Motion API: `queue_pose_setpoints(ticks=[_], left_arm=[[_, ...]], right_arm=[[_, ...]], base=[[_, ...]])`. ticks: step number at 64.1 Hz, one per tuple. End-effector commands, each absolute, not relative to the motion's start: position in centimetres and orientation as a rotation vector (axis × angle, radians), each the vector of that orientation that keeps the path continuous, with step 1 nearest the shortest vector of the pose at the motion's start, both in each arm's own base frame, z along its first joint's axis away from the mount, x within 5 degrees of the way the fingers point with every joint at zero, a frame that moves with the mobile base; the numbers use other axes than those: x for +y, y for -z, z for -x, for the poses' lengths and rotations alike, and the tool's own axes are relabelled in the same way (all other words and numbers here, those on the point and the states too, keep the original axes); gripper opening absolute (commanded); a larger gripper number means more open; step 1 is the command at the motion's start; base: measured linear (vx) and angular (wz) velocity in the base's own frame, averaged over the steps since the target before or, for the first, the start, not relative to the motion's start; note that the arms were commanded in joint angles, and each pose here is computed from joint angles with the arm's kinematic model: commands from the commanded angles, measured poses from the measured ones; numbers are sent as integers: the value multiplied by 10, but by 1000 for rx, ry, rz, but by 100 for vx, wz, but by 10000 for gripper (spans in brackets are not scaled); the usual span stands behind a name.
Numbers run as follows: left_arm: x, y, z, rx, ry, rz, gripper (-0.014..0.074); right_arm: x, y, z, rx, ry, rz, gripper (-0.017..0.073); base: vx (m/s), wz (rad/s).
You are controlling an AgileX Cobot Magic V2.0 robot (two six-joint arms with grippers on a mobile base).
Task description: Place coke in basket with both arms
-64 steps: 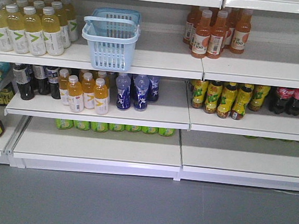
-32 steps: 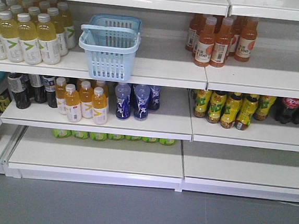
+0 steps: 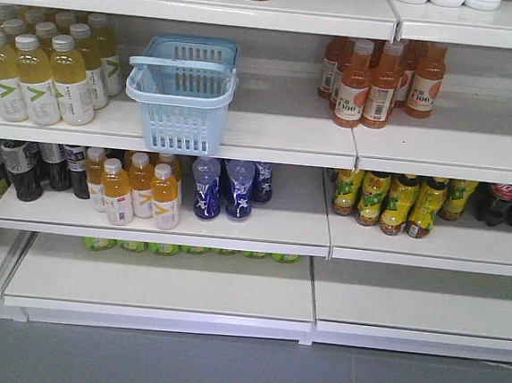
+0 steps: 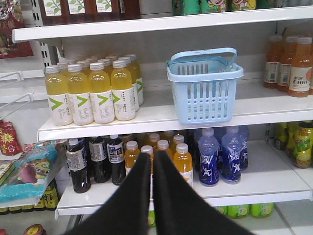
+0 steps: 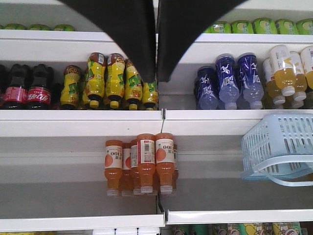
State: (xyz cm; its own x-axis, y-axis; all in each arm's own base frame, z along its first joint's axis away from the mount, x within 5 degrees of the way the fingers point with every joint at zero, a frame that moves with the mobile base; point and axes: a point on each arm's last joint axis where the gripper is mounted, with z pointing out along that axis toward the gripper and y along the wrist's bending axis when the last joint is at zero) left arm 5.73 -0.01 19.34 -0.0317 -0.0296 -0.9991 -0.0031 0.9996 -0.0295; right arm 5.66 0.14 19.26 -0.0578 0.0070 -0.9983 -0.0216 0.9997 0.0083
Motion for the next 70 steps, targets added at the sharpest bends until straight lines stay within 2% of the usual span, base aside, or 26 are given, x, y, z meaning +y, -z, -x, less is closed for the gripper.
queue_pose_setpoints(ticks=[1,70], left_arm=[[0,-213,-54,1473,21,23,-6],[0,-213,-54,1473,21,23,-6]], right_arm=[[1,-198,-56,1543,-13,10,-10],[1,-198,-56,1543,-13,10,-10]], base=[[10,0],[9,0]])
